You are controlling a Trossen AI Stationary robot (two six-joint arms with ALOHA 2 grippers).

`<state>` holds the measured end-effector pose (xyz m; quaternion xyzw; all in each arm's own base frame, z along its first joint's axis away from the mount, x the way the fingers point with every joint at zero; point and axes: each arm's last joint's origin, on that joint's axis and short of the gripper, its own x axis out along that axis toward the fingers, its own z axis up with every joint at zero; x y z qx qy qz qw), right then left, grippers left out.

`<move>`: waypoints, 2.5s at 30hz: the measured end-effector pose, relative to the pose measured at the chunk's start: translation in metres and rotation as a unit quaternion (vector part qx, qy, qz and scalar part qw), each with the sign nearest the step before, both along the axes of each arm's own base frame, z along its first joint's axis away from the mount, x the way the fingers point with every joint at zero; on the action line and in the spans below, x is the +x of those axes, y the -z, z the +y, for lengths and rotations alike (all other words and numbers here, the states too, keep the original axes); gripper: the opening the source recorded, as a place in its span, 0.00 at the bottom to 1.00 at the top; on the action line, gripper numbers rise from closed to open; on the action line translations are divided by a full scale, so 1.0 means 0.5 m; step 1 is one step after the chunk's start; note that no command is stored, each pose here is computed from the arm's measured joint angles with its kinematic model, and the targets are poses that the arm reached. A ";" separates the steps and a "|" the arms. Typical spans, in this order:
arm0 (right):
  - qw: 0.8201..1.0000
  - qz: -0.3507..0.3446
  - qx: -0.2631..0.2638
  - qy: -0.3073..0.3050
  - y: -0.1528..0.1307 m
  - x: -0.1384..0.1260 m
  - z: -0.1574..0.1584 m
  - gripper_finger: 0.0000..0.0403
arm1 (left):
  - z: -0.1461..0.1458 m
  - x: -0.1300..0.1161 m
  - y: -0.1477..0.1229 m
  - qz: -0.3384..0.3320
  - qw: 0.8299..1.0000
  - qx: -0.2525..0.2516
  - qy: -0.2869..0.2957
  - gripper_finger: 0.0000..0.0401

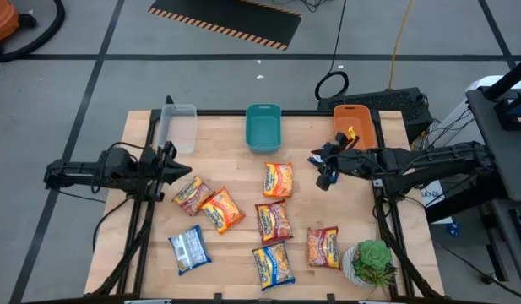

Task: Sort Maruchan noodles
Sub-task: Put the top blue noodle pack into the orange bin

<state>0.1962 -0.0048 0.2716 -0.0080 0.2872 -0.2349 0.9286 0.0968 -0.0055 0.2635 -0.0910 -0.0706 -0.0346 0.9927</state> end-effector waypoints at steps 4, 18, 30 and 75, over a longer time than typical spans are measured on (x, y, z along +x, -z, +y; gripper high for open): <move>0.999 0.045 0.009 0.021 0.015 -0.013 -0.009 0.31 | -0.001 0.013 -0.035 0.022 1.000 0.001 0.000 0.04; 0.990 0.110 0.055 0.075 0.044 -0.033 -0.011 0.41 | -0.003 0.073 -0.074 0.011 0.991 0.132 -0.023 0.04; 0.953 0.115 0.208 0.187 0.083 -0.021 -0.015 0.57 | -0.004 0.094 -0.069 0.016 0.985 0.169 -0.027 0.04; 0.852 0.316 0.320 0.270 0.285 -0.033 -0.084 0.65 | -0.001 0.092 -0.081 -0.011 0.974 0.217 -0.066 0.04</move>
